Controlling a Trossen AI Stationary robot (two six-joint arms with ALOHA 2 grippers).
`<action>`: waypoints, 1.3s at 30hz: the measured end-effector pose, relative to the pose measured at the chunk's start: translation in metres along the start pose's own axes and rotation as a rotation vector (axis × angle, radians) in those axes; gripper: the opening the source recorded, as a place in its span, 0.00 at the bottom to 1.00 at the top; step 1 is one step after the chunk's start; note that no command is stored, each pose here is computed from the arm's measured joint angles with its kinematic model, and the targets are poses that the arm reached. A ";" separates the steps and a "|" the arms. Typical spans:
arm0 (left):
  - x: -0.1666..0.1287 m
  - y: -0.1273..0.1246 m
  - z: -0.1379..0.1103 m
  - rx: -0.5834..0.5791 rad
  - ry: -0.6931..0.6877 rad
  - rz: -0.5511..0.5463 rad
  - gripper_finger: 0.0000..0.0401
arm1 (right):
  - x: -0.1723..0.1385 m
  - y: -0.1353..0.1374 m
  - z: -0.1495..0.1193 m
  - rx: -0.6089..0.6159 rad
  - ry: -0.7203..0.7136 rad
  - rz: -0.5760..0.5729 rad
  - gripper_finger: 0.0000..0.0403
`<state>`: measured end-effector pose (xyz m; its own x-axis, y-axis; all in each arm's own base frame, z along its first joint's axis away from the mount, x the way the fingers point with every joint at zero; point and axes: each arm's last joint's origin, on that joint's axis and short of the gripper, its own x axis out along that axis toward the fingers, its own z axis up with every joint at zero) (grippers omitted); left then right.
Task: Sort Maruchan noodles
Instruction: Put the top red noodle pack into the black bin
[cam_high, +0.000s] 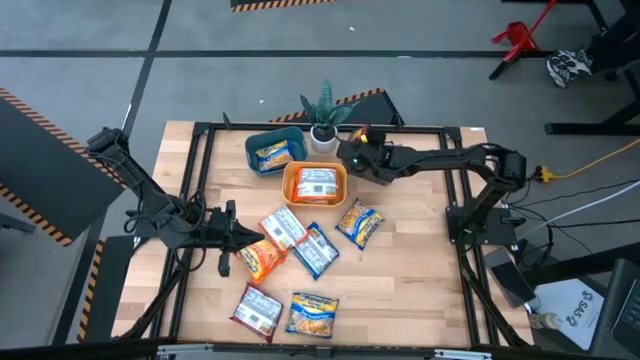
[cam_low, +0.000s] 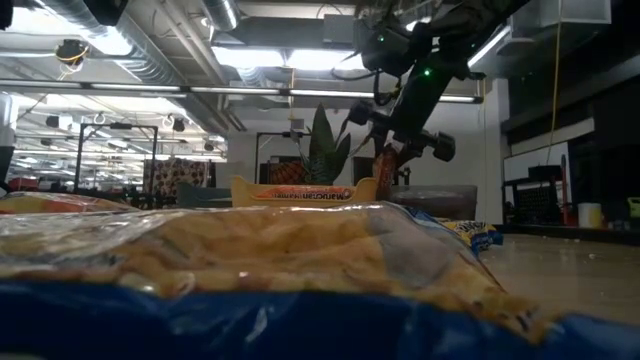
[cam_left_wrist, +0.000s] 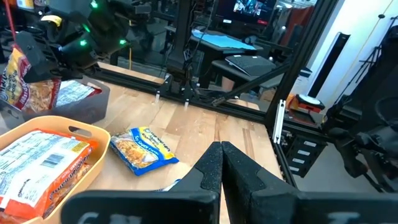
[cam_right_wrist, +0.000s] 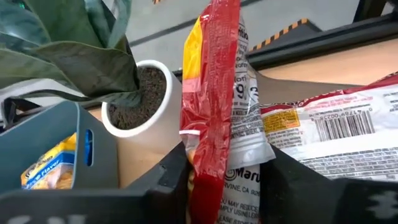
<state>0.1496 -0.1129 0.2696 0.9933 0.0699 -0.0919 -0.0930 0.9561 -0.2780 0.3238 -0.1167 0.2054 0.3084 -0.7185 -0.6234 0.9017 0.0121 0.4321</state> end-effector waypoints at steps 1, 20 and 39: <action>0.000 0.000 0.000 0.000 0.000 0.000 0.00 | 0.001 0.000 0.000 -0.009 0.011 0.002 0.30; 0.000 0.000 0.000 -0.002 0.000 0.000 0.00 | 0.005 0.010 0.026 -0.089 0.066 0.081 0.60; 0.000 0.000 -0.001 0.005 0.007 -0.005 0.00 | -0.044 0.017 0.059 -0.779 0.231 0.133 0.33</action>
<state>0.1495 -0.1130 0.2690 0.9933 0.0627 -0.0972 -0.0873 0.9579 -0.2735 0.3079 -0.1260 0.2790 0.4056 -0.5172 -0.7537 0.7788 0.6272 -0.0113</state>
